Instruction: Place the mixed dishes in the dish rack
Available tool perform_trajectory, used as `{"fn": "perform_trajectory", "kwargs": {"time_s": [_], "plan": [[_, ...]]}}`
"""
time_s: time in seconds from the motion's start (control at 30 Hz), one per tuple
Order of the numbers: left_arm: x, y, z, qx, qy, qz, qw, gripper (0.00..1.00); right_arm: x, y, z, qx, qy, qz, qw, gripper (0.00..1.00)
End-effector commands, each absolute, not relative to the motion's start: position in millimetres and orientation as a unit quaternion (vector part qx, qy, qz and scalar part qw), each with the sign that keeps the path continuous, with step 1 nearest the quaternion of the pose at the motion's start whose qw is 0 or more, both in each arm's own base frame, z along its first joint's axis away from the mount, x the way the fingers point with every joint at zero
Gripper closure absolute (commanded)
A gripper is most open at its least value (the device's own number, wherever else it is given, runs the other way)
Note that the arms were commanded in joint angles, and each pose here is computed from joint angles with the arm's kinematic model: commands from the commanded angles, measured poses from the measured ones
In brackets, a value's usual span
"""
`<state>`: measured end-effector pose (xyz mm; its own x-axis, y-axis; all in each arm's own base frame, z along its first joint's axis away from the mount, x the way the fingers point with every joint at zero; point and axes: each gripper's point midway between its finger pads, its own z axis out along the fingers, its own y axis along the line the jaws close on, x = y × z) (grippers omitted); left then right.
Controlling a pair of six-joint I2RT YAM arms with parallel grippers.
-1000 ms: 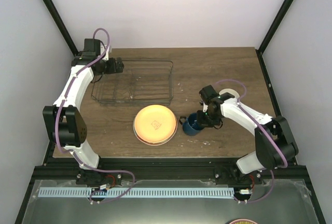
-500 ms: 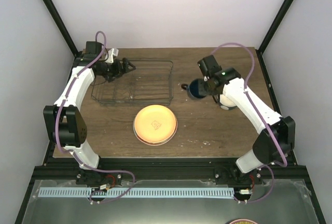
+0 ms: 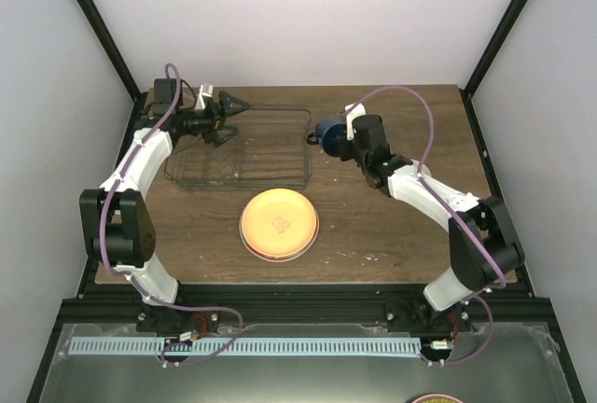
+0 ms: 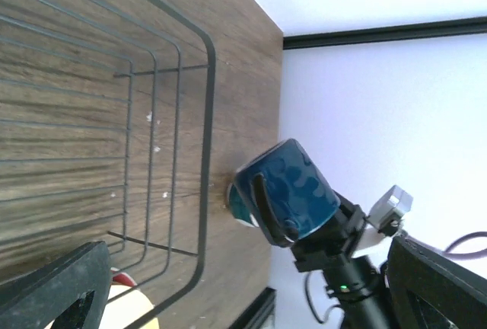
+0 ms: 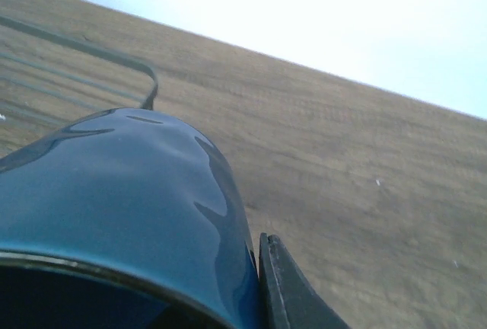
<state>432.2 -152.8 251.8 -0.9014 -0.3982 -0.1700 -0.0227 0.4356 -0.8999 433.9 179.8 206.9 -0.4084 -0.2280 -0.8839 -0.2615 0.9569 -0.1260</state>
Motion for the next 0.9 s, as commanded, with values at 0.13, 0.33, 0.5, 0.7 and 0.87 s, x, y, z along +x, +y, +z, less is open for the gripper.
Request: {"fn": "perform_trajectory", "kwargs": {"time_s": [0.13,0.33,0.5,0.7,0.87], "plan": [[433.2,-170.7,270.2,-0.152,0.777,-0.594,0.144,0.0,456.2,230.4,333.6,-0.155,0.642,0.061,0.748,0.99],[431.9,-178.9,257.9,-0.165,0.767,-0.609,0.117,0.0,462.0,272.5,328.1,-0.201,0.618,0.062,0.757,0.99],[433.1,-180.7,251.0,-0.179,0.754,-0.623,0.105,0.01,455.7,299.3,320.1,-0.227,0.597,0.051,0.768,0.99],[434.3,-181.0,243.1,-0.181,0.755,-0.622,0.104,0.11,459.8,308.4,323.3,-0.221,0.594,0.062,0.771,0.99],[434.0,-182.1,233.4,-0.177,0.757,-0.621,0.097,0.17,461.1,315.7,333.8,-0.215,0.595,0.091,0.769,0.99]]}}
